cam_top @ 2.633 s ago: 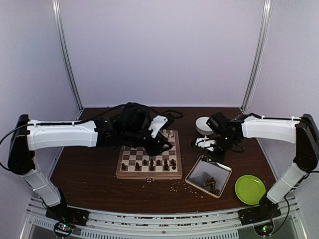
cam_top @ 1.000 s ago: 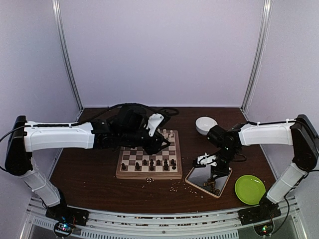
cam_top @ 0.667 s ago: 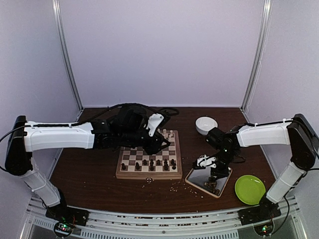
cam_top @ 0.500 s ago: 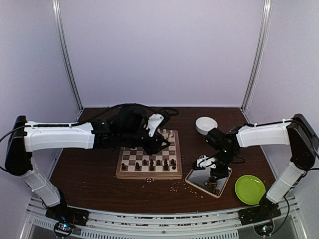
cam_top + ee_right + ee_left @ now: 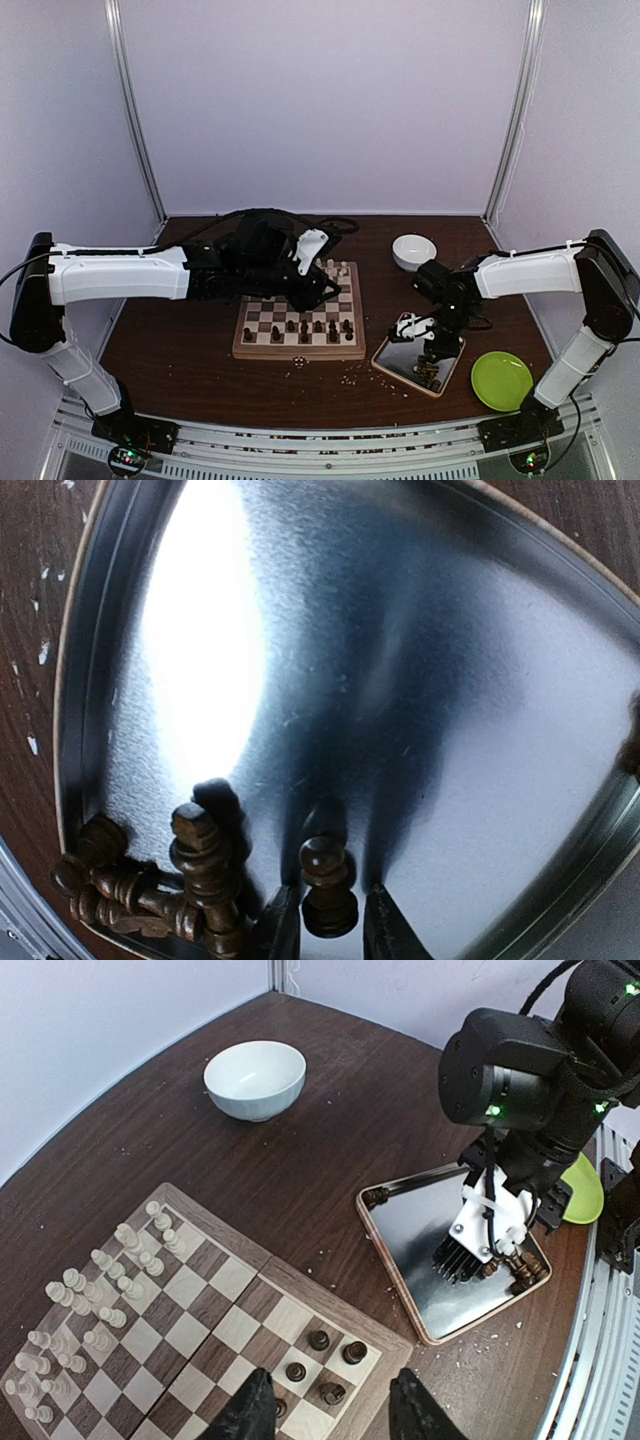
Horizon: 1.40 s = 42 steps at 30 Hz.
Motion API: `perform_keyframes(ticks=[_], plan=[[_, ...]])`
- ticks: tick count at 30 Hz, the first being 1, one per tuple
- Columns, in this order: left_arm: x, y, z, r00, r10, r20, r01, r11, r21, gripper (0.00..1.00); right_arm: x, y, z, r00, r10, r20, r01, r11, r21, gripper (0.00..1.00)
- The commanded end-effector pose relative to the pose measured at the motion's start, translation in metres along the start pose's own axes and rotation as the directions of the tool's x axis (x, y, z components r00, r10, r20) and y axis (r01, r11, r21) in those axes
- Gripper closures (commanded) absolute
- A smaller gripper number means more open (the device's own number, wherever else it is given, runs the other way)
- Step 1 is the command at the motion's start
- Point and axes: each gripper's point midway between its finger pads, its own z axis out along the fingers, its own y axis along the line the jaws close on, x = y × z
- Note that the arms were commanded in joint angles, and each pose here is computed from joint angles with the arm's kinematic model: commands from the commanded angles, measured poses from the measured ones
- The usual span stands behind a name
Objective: Set up the chess pieces on the board
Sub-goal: Pick up the pawn from the storage box, then pass from the right arm to the left
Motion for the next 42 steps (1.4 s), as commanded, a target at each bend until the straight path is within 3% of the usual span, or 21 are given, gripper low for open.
perform_keyframes(ticks=[1, 6, 10, 15, 20, 24, 42], plan=[[-0.016, 0.001, -0.009, 0.998, 0.012, 0.062, -0.012, 1.0, -0.004, 0.6, 0.001, -0.001, 0.001, 1.0, 0.014, -0.009, -0.014, 1.0, 0.014, 0.8], [-0.011, 0.002, -0.008, 0.998, 0.019, 0.052, -0.019, 1.0, -0.008, 0.6, -0.009, -0.003, -0.011, 0.999, 0.024, 0.039, -0.025, 1.0, 0.015, 0.86], [-0.012, -0.012, -0.014, 0.995, 0.053, 0.088, -0.059, 0.996, 0.072, 0.59, -0.032, -0.004, -0.046, 0.983, 0.039, 0.177, -0.041, 0.999, 0.01, 0.88], [-0.017, -0.034, -0.016, 0.988, 0.051, 0.146, -0.08, 0.977, 0.2, 0.58, -0.073, 0.006, -0.101, 0.913, 0.036, 0.406, -0.02, 0.999, -0.044, 0.88], [-0.024, -0.07, -0.015, 0.981, 0.063, 0.184, -0.134, 0.906, 0.401, 0.58, -0.103, 0.02, -0.145, 0.826, 0.018, 0.563, 0.048, 0.994, -0.102, 0.88], [-0.031, -0.079, -0.014, 0.974, 0.056, 0.222, -0.152, 0.882, 0.445, 0.58, -0.111, 0.027, -0.161, 0.8, 0.007, 0.6, 0.087, 0.988, -0.128, 0.88], [-0.041, -0.096, 0.024, 0.981, -0.05, 0.19, -0.071, 0.813, 0.578, 0.59, -0.121, 0.035, -0.17, 0.781, 0.009, 0.624, 0.122, 0.978, -0.167, 0.87]])
